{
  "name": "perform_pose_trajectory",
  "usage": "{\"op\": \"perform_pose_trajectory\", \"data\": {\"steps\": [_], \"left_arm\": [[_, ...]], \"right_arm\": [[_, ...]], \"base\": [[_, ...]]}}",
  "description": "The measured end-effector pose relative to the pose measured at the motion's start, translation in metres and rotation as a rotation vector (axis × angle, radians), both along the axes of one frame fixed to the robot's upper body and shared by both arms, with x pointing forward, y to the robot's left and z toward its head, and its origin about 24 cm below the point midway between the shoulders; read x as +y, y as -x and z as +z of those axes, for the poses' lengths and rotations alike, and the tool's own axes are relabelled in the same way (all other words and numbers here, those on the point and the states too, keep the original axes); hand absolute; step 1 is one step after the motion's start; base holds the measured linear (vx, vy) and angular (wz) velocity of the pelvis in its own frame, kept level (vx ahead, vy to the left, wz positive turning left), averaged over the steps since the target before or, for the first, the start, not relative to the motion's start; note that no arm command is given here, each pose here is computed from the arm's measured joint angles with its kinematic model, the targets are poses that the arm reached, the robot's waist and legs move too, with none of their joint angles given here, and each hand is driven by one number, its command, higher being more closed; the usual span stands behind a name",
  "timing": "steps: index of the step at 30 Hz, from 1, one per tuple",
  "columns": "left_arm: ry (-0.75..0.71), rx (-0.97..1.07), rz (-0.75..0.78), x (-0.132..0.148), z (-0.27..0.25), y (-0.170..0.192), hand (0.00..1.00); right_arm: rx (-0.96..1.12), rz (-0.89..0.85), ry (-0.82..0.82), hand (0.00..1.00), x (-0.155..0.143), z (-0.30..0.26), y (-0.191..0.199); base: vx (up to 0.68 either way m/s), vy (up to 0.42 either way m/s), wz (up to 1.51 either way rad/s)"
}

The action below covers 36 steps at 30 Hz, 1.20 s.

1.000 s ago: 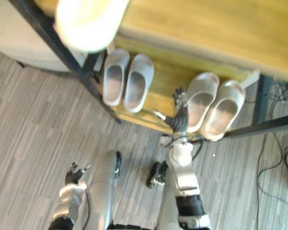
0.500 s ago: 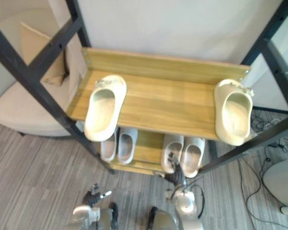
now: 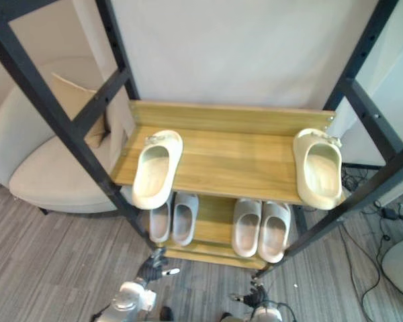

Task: Organize the slippers on the shoe rack

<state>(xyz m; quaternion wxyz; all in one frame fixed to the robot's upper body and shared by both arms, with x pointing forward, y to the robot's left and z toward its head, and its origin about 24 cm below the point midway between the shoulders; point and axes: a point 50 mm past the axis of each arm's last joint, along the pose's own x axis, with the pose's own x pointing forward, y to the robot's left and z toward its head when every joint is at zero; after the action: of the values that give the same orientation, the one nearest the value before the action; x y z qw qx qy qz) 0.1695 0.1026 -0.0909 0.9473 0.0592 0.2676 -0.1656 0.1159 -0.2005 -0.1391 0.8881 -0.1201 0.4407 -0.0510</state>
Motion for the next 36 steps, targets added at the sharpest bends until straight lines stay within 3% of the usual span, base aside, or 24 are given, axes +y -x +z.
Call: {"op": "perform_pose_trajectory", "data": {"steps": [8, 17, 28, 36], "left_arm": [[0.307, -0.121, -0.217, -0.051, 0.047, 0.007, 0.00], [0.633, -0.314, -0.283, -0.074, 0.118, -0.001, 0.00], [0.773, -0.622, -0.295, -0.074, 0.196, -0.021, 0.00], [0.724, -0.922, -0.173, -0.050, 0.248, -0.058, 0.00]], "right_arm": [[0.046, -0.035, -0.005, 0.00, -0.003, -0.006, 0.007], [0.071, -0.049, 0.012, 0.00, -0.006, -0.009, 0.012], [0.100, -0.005, 0.040, 0.00, -0.011, -0.011, 0.013], [0.181, -0.013, 0.064, 0.00, -0.024, -0.015, 0.033]], "base": [[-0.01, 0.007, 0.05], [0.05, 0.004, 0.05], [-0.02, 0.003, -0.03], [0.02, 0.000, -0.02]]}}
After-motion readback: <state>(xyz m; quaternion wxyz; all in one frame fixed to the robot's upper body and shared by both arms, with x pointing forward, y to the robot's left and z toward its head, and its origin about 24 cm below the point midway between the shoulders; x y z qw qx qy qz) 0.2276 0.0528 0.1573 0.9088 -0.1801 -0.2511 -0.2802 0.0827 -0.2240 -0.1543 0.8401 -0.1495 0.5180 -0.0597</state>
